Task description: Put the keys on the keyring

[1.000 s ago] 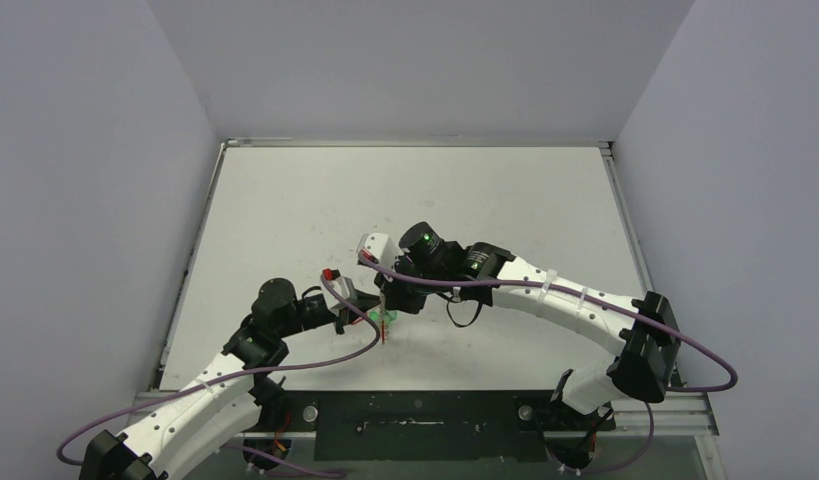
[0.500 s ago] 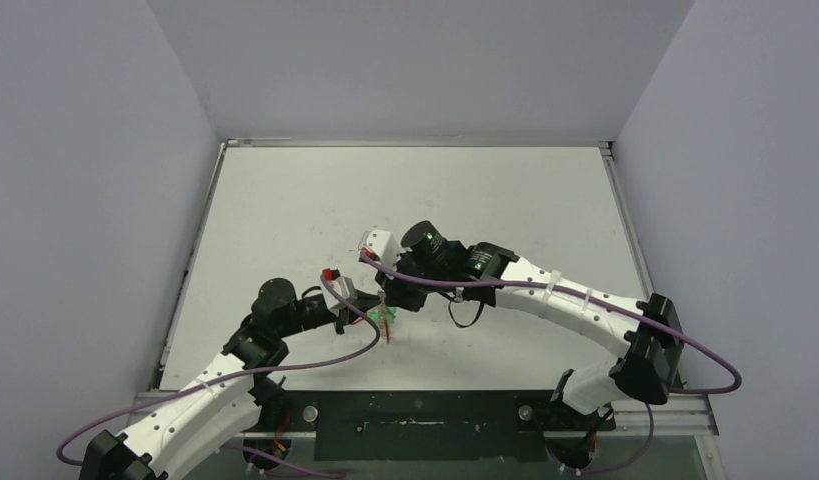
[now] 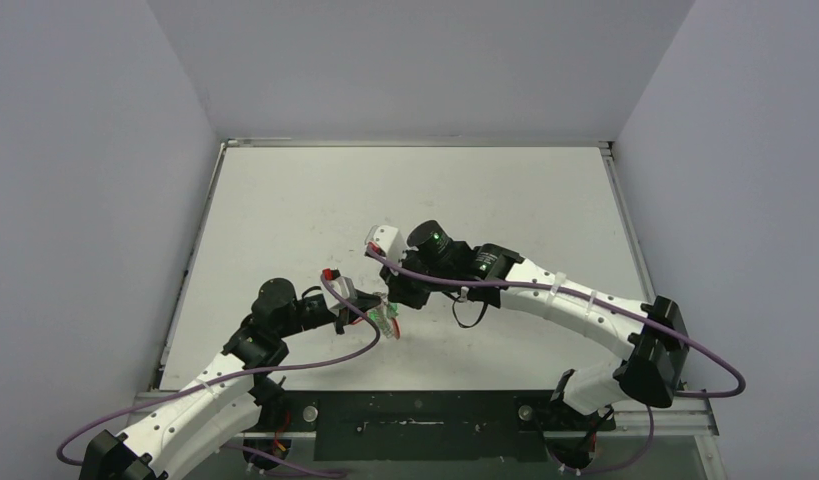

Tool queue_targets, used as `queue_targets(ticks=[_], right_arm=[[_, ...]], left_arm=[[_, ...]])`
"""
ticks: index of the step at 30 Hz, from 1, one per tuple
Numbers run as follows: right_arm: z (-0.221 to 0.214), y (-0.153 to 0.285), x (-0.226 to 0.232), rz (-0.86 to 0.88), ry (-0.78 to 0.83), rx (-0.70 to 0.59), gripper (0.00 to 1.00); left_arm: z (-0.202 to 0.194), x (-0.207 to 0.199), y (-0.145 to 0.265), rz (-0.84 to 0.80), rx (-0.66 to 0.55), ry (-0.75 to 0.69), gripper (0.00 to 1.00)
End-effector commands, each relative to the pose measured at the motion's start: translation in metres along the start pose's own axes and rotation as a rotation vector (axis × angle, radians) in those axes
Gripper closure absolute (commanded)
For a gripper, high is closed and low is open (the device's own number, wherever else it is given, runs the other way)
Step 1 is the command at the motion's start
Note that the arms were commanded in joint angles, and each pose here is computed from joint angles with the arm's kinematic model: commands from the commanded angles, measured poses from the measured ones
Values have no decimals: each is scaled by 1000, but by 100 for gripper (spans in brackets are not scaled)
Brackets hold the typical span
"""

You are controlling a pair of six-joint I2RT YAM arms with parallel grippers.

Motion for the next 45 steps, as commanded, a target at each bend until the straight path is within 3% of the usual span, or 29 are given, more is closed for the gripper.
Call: queue_targets(ticks=[1, 17, 23, 24, 27, 30, 38, 45], right_arm=[[6, 11, -9, -52, -28, -89, 100], [-8, 3, -14, -17, -57, -86, 100], [-23, 0, -27, -67, -173, -85, 100], [-27, 0, -31, -78, -198, -81, 95], [-42, -3, -40, -115, -279, -64, 76], [-58, -8, -47, -153, -343, -24, 61], [-90, -24, -58, -206, -495, 44, 51], [-102, -32, -61, -223, -547, 77, 48]], left_arm=[[13, -4, -2, -32, -63, -34, 100], [13, -4, -2, -28, -64, -35, 100], [10, -1, -2, -1, -58, -16, 100], [9, 0, -3, 11, -59, -4, 99], [6, 3, -5, 46, -66, 50, 81], [1, 6, -8, 80, -75, 115, 72], [-8, 18, -20, 237, -53, 370, 66], [-10, 30, -36, 431, -16, 704, 67]])
Point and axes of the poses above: each gripper's point midway between its finger pads, its own y axis back along the fingers, its own x axis along the line the jaws close on, z = x × y, the point moved 9 cm from there along y, back along the fingers, and after that the axes turned 12 degrees about y, right-handed, at the moved point
